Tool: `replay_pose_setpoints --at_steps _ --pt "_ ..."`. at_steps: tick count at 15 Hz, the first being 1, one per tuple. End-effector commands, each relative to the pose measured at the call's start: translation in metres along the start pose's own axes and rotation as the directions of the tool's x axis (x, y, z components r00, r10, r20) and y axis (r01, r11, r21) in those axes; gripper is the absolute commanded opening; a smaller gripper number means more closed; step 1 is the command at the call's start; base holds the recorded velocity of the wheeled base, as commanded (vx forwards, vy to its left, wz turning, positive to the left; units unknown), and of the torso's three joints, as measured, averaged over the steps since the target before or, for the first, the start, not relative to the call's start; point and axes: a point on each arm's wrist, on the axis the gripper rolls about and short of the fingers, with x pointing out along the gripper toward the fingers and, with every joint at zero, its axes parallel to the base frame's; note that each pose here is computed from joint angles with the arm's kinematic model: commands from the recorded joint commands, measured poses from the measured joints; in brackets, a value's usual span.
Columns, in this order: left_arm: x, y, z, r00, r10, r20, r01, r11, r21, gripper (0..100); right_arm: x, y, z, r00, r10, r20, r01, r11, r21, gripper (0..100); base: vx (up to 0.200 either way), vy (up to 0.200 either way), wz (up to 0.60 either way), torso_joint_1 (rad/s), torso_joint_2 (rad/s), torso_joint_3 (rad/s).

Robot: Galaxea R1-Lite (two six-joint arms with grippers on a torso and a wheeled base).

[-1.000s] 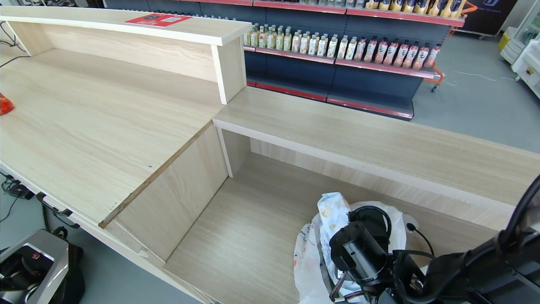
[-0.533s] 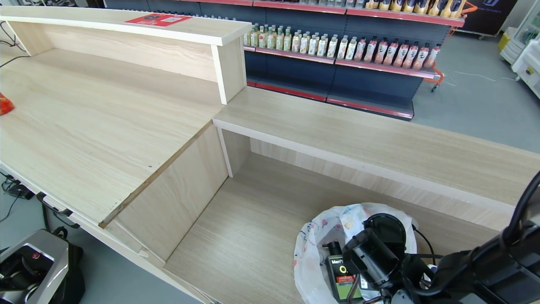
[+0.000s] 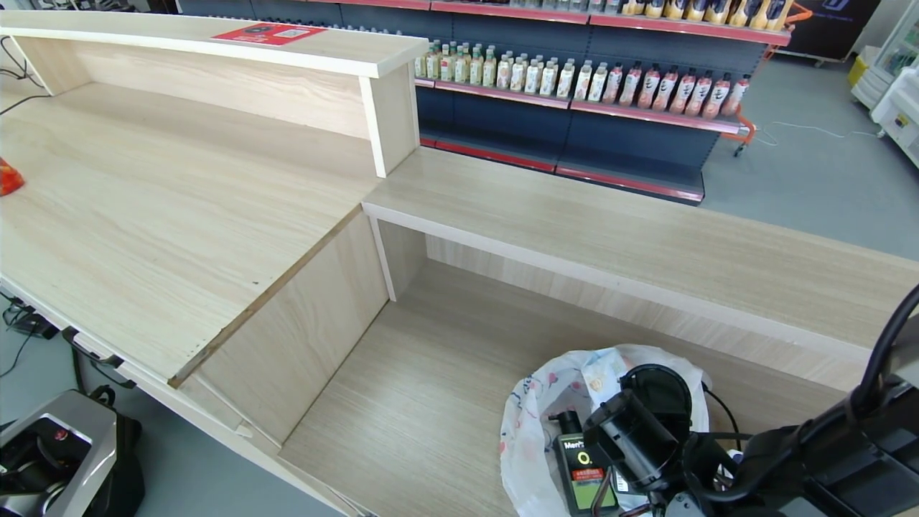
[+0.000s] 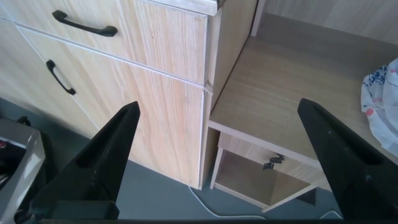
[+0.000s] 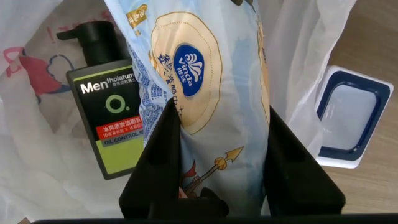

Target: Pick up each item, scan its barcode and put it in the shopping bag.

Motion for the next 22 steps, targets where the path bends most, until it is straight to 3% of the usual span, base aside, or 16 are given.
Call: replay_pose_setpoints --at_steps 1,19,20,22 --pt "0.000 0.000 0.000 1.000 0.000 0.000 0.000 1.000 0.000 100 -0.001 0.002 -0.002 1.000 0.005 0.000 -0.005 1.000 -0.005 0 0.000 0.000 0.00 0.000 0.00 0.000" --pt "0.000 0.000 0.000 1.000 0.000 0.000 0.000 1.000 0.000 100 -0.008 0.001 -0.013 1.000 0.018 -0.008 -0.018 0.999 -0.049 0 0.000 0.000 0.00 0.000 0.00 0.000" --pt "0.000 0.000 0.000 1.000 0.000 0.000 0.000 1.000 0.000 100 -0.008 0.001 -0.013 1.000 0.018 -0.008 -0.018 0.999 -0.049 100 0.000 0.000 0.00 0.000 0.00 0.000" --pt "0.000 0.000 0.000 1.000 0.000 0.000 0.000 1.000 0.000 100 -0.010 0.000 -0.013 1.000 0.021 -0.005 -0.021 0.999 -0.048 100 0.000 0.000 0.00 0.000 0.00 0.000"
